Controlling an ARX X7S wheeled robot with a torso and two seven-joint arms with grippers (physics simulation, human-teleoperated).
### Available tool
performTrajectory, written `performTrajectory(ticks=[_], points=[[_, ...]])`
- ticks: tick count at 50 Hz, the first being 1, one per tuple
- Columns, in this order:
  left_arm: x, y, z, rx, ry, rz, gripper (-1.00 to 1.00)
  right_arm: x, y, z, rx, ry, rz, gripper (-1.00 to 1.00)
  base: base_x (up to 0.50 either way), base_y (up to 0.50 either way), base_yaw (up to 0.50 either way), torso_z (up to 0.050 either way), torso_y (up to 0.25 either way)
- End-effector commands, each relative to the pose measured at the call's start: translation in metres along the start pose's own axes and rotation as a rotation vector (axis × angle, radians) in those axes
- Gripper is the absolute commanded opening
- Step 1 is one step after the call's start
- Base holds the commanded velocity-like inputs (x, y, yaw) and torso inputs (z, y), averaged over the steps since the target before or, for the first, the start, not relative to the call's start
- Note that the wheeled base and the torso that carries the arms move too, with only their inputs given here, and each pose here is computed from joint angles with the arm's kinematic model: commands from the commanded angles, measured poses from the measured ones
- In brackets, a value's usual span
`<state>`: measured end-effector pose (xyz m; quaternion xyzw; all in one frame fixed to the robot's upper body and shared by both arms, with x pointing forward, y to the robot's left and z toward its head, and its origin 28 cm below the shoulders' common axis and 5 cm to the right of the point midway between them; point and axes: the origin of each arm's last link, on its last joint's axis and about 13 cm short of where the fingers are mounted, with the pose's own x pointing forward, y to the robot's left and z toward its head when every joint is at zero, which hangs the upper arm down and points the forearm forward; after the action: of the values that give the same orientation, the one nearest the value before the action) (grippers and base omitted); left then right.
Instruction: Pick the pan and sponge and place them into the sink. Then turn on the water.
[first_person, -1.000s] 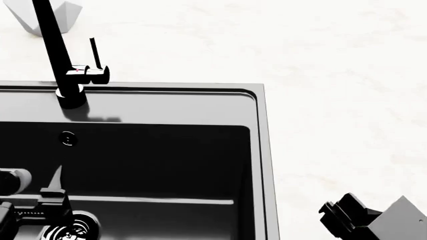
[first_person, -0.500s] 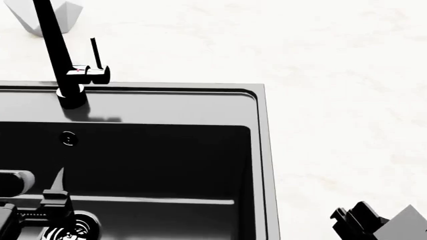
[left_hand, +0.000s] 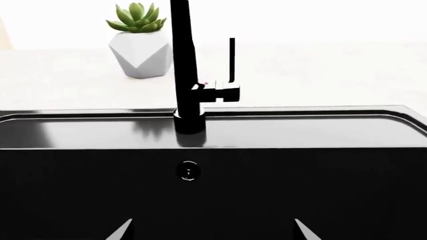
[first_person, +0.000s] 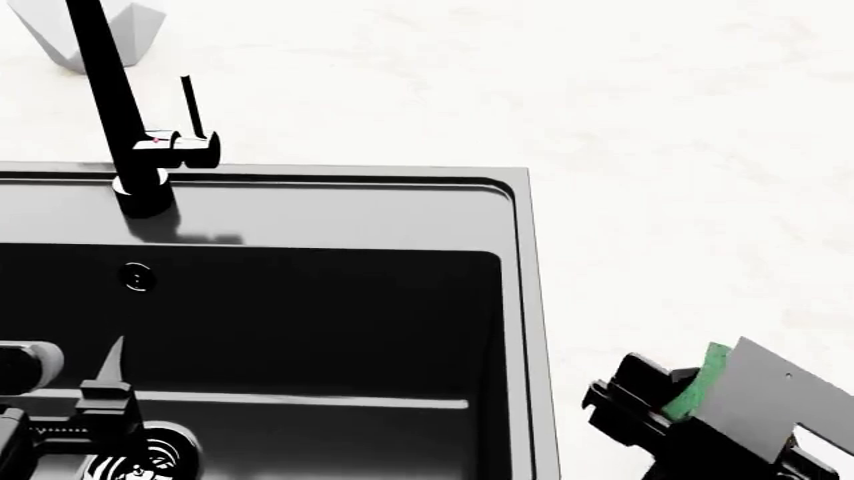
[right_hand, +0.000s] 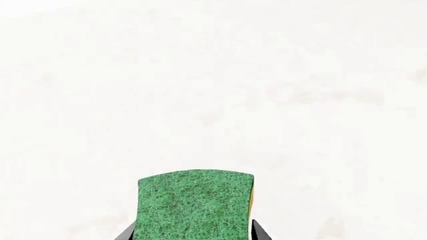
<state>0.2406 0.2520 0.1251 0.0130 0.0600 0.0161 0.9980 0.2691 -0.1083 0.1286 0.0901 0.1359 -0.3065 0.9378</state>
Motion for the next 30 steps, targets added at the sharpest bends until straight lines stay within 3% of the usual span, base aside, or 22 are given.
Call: performTrajectory(ticks=[1, 2, 3, 6, 8, 9, 11, 15, 18, 21, 26, 30], points=[[0.0, 0.003, 0.0, 0.0, 0.0, 0.003, 1.0, -0.002, 0.0, 0.018, -0.081, -0.054, 0.372, -1.0, 0.0, 0.0, 0.0, 0.0, 0.0], [0.0, 0.003, 0.0, 0.0, 0.0, 0.003, 1.0, -0.003, -0.001, 0.02, -0.077, -0.055, 0.403, -1.0, 0.0, 0.0, 0.0, 0.0, 0.0], [0.0, 0.001, 0.001, 0.0, 0.0, 0.003, 1.0, -0.004, -0.001, 0.025, -0.169, -0.028, 0.459, -1.0, 0.0, 0.0, 0.0, 0.0, 0.0], [0.002, -0.002, 0.001, -0.005, 0.002, 0.005, 1.0, -0.007, -0.006, 0.033, -0.18, -0.029, 0.51, -1.0, 0.0, 0.0, 0.0, 0.0, 0.0], [0.002, 0.002, -0.001, -0.004, 0.006, 0.006, 1.0, -0.01, -0.01, 0.04, -0.162, -0.02, 0.579, -1.0, 0.0, 0.0, 0.0, 0.0, 0.0], [0.001, 0.002, -0.002, -0.004, 0.008, 0.005, 1.0, -0.013, -0.013, 0.044, -0.08, 0.011, 0.625, -1.0, 0.0, 0.0, 0.0, 0.0, 0.0], [0.002, 0.0, -0.001, -0.004, 0.008, 0.003, 1.0, -0.015, -0.016, 0.047, -0.176, 0.014, 0.65, -1.0, 0.0, 0.0, 0.0, 0.0, 0.0], [0.002, 0.002, 0.001, -0.003, 0.005, 0.003, 1.0, -0.022, -0.022, 0.055, -0.176, -0.055, 0.727, -1.0, 0.0, 0.0, 0.0, 0.0, 0.0], [0.002, 0.001, 0.001, -0.001, 0.006, 0.003, 1.0, -0.021, -0.024, 0.048, -0.31, 0.024, 0.778, -1.0, 0.0, 0.0, 0.0, 0.0, 0.0], [0.001, 0.001, 0.002, -0.002, 0.002, 0.002, 1.0, -0.023, -0.031, 0.046, -0.392, 0.057, 0.776, -1.0, 0.0, 0.0, 0.0, 0.0, 0.0], [0.002, 0.002, 0.003, 0.001, -0.002, 0.0, 1.0, -0.026, -0.047, 0.053, -0.352, 0.047, 0.728, -1.0, 0.0, 0.0, 0.0, 0.0, 0.0], [0.001, 0.003, 0.003, 0.002, -0.002, -0.001, 1.0, -0.028, -0.048, 0.051, -0.337, 0.023, 0.745, -1.0, 0.0, 0.0, 0.0, 0.0, 0.0]])
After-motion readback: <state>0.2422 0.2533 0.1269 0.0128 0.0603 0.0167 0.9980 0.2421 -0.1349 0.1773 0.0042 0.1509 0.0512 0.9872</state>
